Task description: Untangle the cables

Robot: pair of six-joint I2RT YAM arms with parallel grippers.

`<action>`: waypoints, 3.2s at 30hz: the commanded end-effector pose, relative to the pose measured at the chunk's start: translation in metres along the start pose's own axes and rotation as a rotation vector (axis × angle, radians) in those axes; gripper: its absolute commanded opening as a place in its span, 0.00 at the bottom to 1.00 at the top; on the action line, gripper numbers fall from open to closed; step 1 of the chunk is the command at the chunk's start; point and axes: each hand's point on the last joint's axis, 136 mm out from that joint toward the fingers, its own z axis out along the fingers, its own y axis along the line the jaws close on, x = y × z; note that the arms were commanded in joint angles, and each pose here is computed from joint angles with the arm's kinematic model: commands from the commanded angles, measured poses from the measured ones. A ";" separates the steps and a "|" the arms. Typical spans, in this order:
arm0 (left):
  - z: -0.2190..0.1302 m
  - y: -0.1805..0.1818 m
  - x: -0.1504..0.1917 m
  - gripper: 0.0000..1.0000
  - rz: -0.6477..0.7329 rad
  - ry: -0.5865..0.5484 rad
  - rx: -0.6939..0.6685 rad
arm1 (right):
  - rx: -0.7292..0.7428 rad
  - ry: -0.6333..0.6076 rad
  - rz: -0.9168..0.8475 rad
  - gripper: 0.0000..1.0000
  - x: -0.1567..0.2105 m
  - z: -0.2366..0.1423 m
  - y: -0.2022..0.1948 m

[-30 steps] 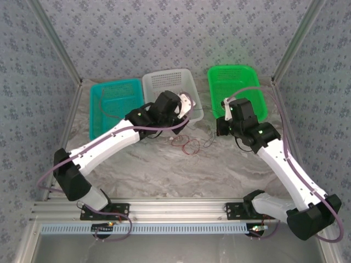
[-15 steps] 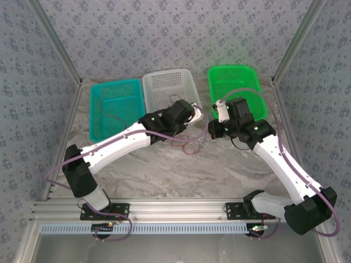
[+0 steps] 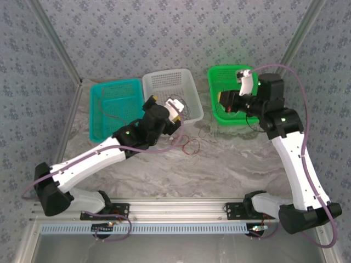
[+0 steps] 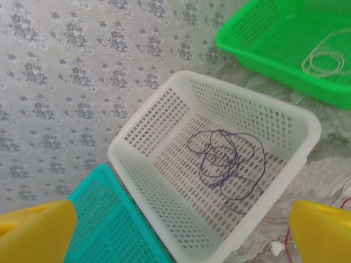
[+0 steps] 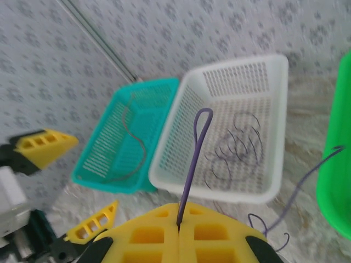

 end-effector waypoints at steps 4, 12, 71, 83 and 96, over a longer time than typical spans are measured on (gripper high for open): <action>-0.001 -0.024 0.000 1.00 -0.169 -0.073 0.182 | -0.134 -0.083 0.046 0.00 -0.036 -0.020 0.036; 0.015 -0.089 0.010 0.98 -0.198 -0.082 0.445 | -0.156 -0.171 0.083 0.00 -0.063 -0.029 0.045; 0.105 -0.195 0.144 0.00 -0.305 0.198 0.476 | -0.210 -0.465 0.068 0.00 -0.170 -0.089 0.084; 0.045 -0.145 0.100 0.00 -0.393 0.048 0.413 | -0.282 -0.147 0.120 0.00 -0.115 0.086 0.044; 0.004 -0.091 0.080 0.02 -0.432 -0.029 0.335 | -0.176 0.281 0.256 0.00 0.021 0.239 -0.021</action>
